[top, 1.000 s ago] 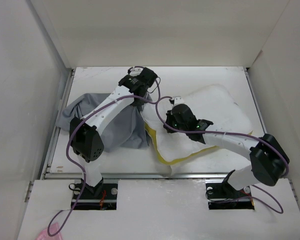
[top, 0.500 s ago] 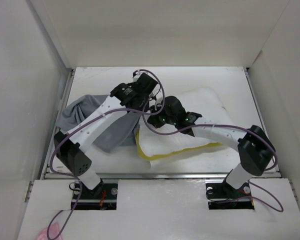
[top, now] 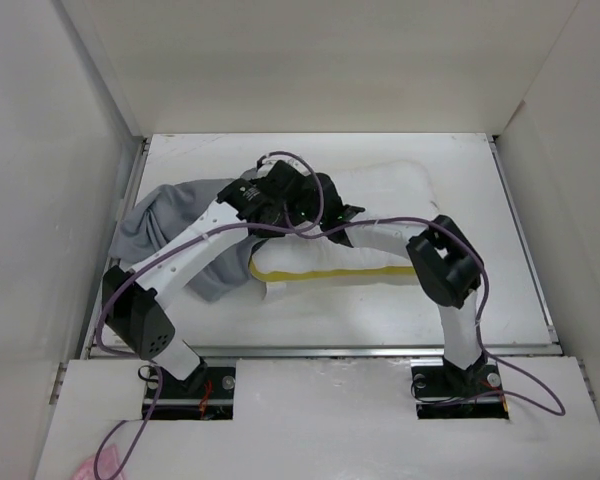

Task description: Put the pillow into the pillowcase

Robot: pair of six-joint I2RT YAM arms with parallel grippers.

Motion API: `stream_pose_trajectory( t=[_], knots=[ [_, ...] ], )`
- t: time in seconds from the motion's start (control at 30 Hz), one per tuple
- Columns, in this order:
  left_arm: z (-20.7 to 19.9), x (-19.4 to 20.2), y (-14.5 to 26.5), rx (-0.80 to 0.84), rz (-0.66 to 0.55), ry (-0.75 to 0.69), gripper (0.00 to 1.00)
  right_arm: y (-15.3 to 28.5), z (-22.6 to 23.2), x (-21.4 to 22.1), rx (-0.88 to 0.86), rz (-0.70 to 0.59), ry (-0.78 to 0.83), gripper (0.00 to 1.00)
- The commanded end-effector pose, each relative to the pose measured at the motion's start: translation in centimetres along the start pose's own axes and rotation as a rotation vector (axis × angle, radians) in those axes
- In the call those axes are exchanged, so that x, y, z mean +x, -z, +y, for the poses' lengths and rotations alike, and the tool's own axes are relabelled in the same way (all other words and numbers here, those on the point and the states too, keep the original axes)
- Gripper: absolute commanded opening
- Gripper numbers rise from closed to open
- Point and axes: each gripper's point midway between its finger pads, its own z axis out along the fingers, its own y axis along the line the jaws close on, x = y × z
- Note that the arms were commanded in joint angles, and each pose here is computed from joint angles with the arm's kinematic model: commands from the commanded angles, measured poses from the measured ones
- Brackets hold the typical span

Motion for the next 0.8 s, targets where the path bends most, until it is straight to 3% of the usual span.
stream_pose_trajectory(
  t=[0.0,0.03,0.07,0.1,0.17,0.2,0.33,0.47,0.57,0.77],
  knots=[
    [0.2,0.2,-0.8,-0.032,-0.005,0.004,0.00,-1.3,-1.8,-5.4,0.074,-0.163,0.039,0.28],
    [0.7,-0.2,-0.9,-0.048,-0.013,0.013,0.00,-1.0,-2.7,-5.5,0.101,-0.174,0.057,0.44],
    [1.4,-0.2,-1.8,-0.072,-0.001,0.048,0.07,-0.5,-3.2,-4.8,0.120,-0.159,0.075,0.83],
    [2.0,-0.5,-2.0,-0.094,-0.014,0.057,0.22,0.3,-3.4,-5.0,0.136,-0.164,0.092,0.93],
    [3.1,-1.1,-2.5,-0.141,-0.030,0.099,0.46,3.0,-3.0,-7.2,0.143,-0.202,0.135,1.00],
    [4.0,-1.1,-2.9,-0.166,-0.028,0.120,0.71,4.0,-3.1,-7.3,0.154,-0.197,0.145,1.00],
    [5.6,-1.9,-3.0,-0.192,-0.058,0.175,0.80,8.5,-3.2,-3.8,0.155,-0.084,0.145,1.00],
    [5.4,0.3,-3.6,-0.154,-0.015,0.193,0.80,11.9,-0.7,2.1,-0.046,0.104,0.249,1.00],
    [5.2,3.7,-4.0,-0.143,0.043,0.205,0.77,13.8,2.8,5.5,-0.180,0.161,0.398,1.00],
    [6.6,6.2,-2.6,-0.146,0.043,0.300,0.73,14.4,7.1,6.6,-0.318,0.155,0.529,1.00]
  ],
)
